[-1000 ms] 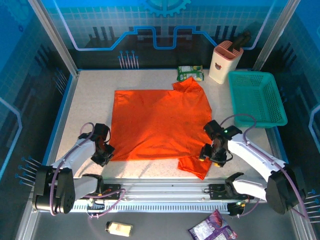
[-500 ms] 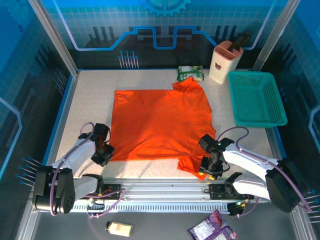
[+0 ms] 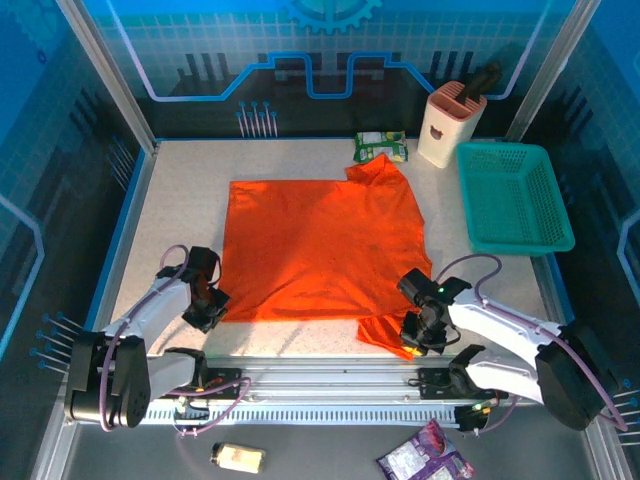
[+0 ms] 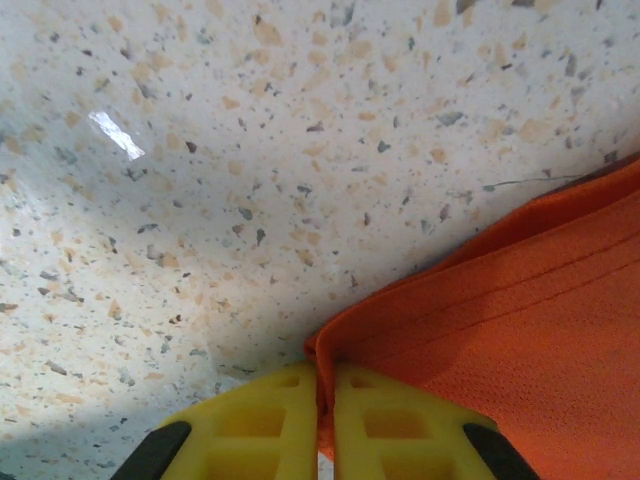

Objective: Fold the inside-out t-shirt

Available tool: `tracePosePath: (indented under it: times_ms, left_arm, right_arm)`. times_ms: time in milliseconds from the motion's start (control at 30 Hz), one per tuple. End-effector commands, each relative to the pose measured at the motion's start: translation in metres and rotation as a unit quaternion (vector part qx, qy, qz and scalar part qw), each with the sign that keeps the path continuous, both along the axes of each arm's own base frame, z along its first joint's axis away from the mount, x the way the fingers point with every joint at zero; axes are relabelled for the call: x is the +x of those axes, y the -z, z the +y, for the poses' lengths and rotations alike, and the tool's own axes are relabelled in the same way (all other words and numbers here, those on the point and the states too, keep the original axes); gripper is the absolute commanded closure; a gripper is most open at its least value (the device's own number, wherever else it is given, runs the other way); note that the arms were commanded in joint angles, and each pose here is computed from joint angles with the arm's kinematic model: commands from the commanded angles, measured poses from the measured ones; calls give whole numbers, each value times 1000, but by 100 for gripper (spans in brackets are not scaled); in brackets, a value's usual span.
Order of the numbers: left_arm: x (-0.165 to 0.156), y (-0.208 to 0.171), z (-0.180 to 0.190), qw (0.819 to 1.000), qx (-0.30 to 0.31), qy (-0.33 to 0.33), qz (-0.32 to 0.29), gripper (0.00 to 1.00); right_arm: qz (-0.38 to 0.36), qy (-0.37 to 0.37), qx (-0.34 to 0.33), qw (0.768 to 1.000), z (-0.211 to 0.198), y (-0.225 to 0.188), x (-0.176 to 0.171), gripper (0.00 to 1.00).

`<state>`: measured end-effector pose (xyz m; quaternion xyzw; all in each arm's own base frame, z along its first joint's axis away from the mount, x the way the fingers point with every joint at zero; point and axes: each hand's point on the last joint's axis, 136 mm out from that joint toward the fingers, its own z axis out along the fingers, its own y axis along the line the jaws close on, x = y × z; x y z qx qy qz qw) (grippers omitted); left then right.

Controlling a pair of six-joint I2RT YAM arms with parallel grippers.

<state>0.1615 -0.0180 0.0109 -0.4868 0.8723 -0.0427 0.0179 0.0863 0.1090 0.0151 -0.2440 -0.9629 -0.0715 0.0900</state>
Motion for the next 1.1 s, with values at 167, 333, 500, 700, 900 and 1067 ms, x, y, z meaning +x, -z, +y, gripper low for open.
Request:
tracePosePath:
  times_ms: [167,333,500,700,900,1067]
  left_arm:
    - [19,-34,-2,996,-7,1,-87,98]
    - [9,-58,3,994,7,7,-107,99]
    - [5,-76,4,992,7,1,-128,100]
    - [23,-87,4,989,9,15,-149,100]
    - [57,-93,4,988,13,50,-147,100]
    - [84,-90,4,987,12,77,-141,100]
  right_arm:
    - [-55,-2,-22,998,-14,-42,7,100]
    - [-117,-21,3,993,-17,-77,12,100]
    - [-181,-4,33,983,-19,-105,18,100]
    - [-212,-15,58,975,-8,-123,44,100]
    - [-234,-48,67,969,7,-140,96,100]
    - [-242,-63,54,967,8,-137,133,100]
